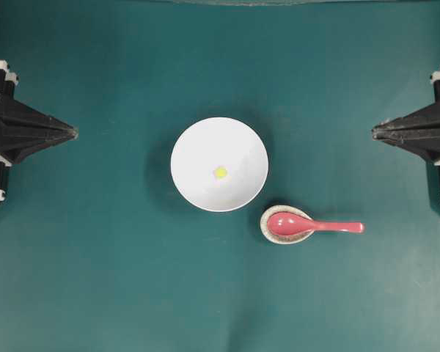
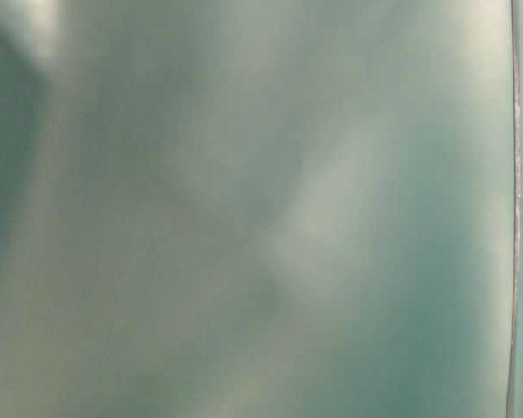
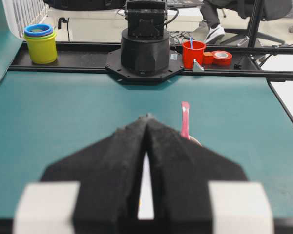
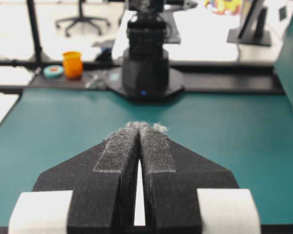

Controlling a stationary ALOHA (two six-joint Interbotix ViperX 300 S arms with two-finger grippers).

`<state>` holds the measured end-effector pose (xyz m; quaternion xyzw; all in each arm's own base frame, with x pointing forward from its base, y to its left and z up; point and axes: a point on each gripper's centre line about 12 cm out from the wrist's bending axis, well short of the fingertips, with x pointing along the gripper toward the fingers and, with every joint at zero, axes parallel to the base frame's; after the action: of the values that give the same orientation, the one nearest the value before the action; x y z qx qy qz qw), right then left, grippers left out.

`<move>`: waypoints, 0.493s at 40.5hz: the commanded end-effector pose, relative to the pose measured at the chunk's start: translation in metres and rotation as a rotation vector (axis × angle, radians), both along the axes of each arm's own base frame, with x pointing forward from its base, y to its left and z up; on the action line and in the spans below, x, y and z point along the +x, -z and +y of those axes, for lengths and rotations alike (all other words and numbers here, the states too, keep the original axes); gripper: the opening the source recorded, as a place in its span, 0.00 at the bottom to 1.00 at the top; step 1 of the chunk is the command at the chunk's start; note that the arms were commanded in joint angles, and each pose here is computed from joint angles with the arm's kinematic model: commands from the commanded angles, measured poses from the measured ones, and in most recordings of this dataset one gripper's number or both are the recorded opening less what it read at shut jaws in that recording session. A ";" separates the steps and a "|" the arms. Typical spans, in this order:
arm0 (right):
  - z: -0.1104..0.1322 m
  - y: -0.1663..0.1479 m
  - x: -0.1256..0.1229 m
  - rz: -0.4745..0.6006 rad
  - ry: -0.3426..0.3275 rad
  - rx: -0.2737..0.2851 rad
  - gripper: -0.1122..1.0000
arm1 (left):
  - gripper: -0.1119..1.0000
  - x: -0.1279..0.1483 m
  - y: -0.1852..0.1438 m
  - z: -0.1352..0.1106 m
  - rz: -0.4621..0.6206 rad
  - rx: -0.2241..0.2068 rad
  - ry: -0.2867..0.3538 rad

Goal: Scoop the yellow hexagonal prism block from the bowl with a spoon using the right arm.
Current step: 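Move the right gripper toward the pink spoon handle in the spoon rest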

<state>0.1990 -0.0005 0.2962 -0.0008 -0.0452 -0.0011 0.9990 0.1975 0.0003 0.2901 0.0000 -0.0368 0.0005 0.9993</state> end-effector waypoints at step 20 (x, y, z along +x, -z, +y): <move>0.000 -0.005 0.004 0.023 -0.002 0.029 0.09 | 0.09 0.003 -0.002 0.004 0.048 -0.001 -0.019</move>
<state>0.2004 -0.0006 0.2911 0.0115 -0.0238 -0.0013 0.9997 0.1981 0.0026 0.2815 -0.0001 0.0008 0.0064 1.0000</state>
